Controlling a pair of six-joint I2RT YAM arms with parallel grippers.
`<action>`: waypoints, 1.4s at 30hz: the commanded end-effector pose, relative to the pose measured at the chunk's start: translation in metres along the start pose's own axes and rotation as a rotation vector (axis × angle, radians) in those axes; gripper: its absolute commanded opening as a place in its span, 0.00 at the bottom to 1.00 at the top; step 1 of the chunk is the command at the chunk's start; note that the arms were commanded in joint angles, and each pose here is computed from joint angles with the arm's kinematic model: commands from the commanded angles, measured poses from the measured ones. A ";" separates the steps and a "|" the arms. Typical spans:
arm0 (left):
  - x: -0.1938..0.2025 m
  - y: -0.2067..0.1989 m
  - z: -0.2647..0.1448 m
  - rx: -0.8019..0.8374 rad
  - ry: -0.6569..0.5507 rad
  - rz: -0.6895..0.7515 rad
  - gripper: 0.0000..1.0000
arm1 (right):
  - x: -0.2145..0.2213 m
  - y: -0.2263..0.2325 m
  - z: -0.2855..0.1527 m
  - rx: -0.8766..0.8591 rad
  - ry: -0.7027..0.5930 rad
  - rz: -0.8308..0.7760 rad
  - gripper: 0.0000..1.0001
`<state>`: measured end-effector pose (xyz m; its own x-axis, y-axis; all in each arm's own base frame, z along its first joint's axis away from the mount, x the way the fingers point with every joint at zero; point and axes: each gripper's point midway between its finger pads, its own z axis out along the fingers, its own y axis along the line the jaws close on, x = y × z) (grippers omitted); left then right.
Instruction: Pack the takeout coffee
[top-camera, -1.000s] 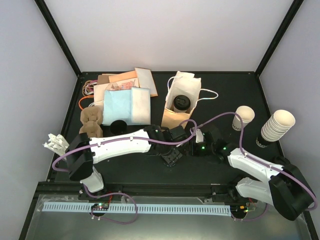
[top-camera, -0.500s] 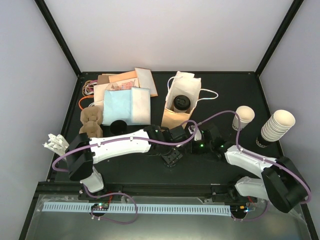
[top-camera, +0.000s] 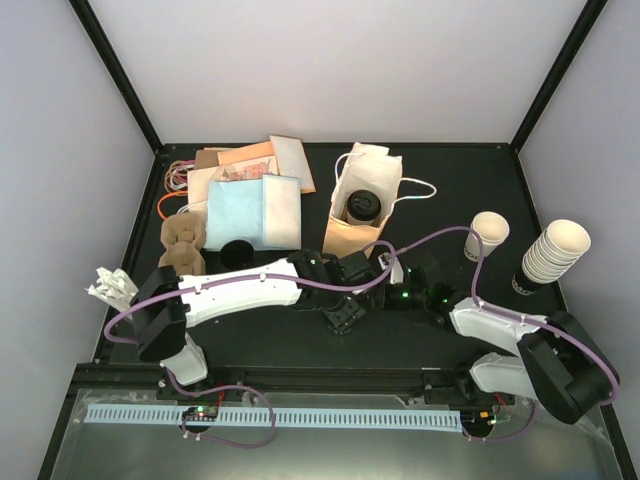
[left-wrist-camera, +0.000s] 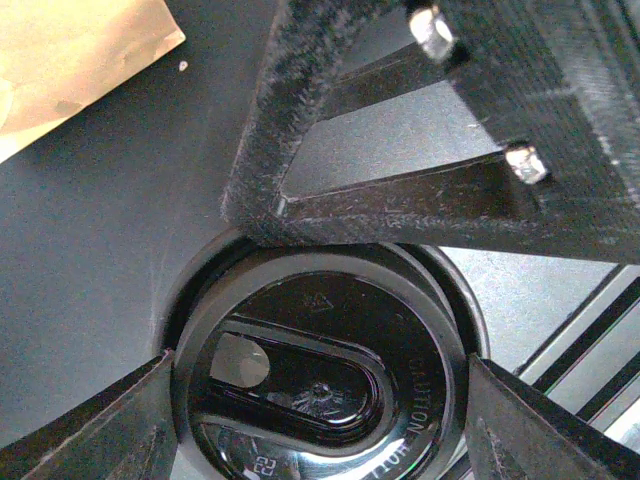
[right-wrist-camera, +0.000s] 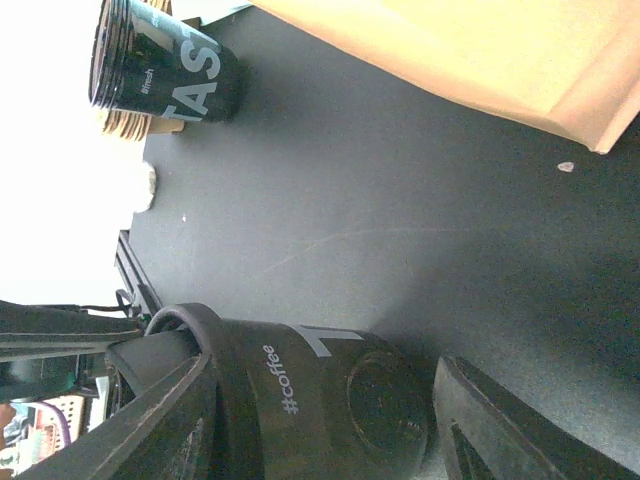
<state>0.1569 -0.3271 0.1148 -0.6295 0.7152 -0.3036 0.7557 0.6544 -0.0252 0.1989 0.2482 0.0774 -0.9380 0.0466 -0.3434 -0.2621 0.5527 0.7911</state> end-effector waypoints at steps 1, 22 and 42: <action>0.005 -0.007 0.007 0.038 0.021 0.010 0.74 | 0.032 -0.038 -0.007 0.164 0.081 0.069 0.63; -0.007 -0.004 -0.002 0.028 -0.009 -0.007 0.91 | -0.037 0.012 -0.075 0.282 -0.187 -0.136 0.81; -0.036 0.030 -0.127 0.007 -0.326 -0.182 0.99 | -0.029 0.028 -0.104 0.384 -0.114 -0.259 0.90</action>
<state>0.1673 -0.3289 0.1995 -0.6411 0.6042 -0.4733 0.7158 0.6931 -0.0849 0.2010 0.1866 0.1511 -0.8320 0.0024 -0.5547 -0.3421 0.7850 0.5165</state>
